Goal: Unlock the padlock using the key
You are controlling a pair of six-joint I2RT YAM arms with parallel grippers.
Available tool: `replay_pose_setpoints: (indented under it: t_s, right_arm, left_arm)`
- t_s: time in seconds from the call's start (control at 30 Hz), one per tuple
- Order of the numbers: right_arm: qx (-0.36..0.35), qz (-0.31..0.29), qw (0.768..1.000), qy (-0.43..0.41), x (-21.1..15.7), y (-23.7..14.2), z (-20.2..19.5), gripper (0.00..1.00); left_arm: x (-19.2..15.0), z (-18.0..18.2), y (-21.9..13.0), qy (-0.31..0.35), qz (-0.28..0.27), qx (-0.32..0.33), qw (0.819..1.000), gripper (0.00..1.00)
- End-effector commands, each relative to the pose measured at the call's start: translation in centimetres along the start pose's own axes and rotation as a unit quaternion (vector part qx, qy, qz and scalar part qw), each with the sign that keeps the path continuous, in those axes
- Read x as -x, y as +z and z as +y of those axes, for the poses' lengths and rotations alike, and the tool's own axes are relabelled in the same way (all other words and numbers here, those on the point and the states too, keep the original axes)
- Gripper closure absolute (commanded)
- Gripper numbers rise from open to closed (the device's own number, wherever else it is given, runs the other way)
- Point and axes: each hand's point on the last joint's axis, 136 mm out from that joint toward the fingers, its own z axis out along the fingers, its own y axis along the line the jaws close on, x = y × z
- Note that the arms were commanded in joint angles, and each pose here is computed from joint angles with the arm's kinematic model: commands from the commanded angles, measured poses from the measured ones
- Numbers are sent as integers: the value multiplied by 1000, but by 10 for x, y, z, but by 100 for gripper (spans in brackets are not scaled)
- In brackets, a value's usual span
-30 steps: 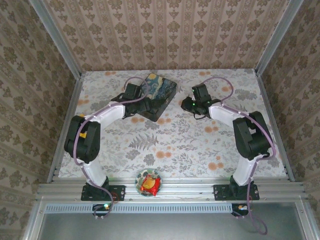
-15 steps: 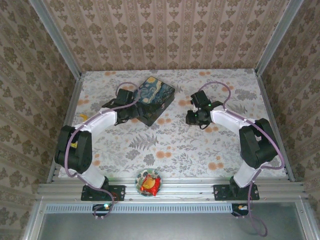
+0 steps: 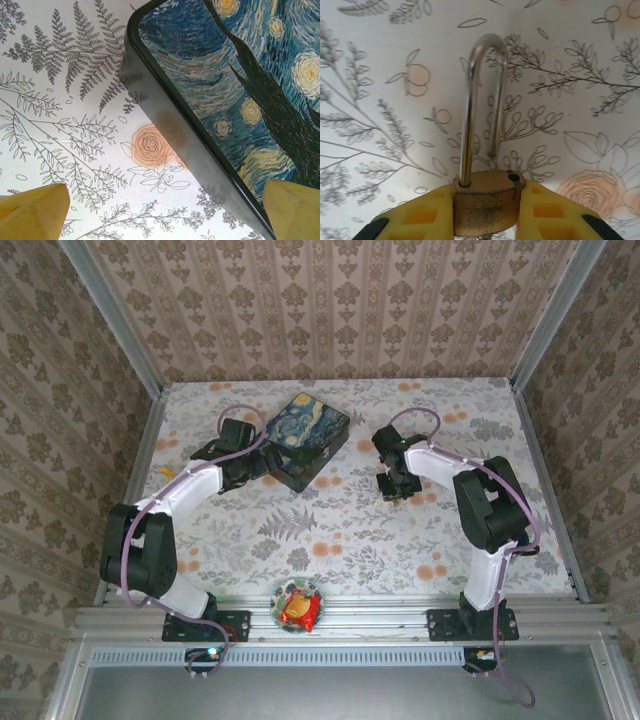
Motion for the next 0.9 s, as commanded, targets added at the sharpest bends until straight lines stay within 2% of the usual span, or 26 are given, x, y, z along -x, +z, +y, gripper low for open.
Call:
replay_pose_setpoints:
  t_s: [0.0,0.07,0.23,0.3,0.43,0.57,0.77,0.87]
  right_arm:
    - [-50,19,998,-28,-2,0,-15,87]
    - [-52,23,998,-30,-1,3,-14,80]
    - [-53,33,998,-29,-1,10,-13,56]
    - [-51,33,998,-29,-1,9,-13,50]
    - [-45,12,999,-24,4,-8,-14,46]
    - [-26,-31,999,-20,21,-41,-12,43]
    - [53,-127,990,-4,75,-94,2,41]
    - [89,-173,981,-3,110,-106,12,41]
  left_arm:
    - [1,-2,-7,-11,-1,-12,1000,0]
    - [1,-3,-6,-12,0,-13,1000,0]
    - [2,-4,-6,-15,2,-17,1000,0]
    - [3,-4,-7,-16,1,-18,1000,0]
    - [8,-5,-9,-21,-3,-24,999,0]
    - [14,-8,-11,-31,-9,-38,999,0]
    - [22,-10,-11,-45,-16,-50,998,0]
    - [24,-11,-9,-50,-17,-53,997,1]
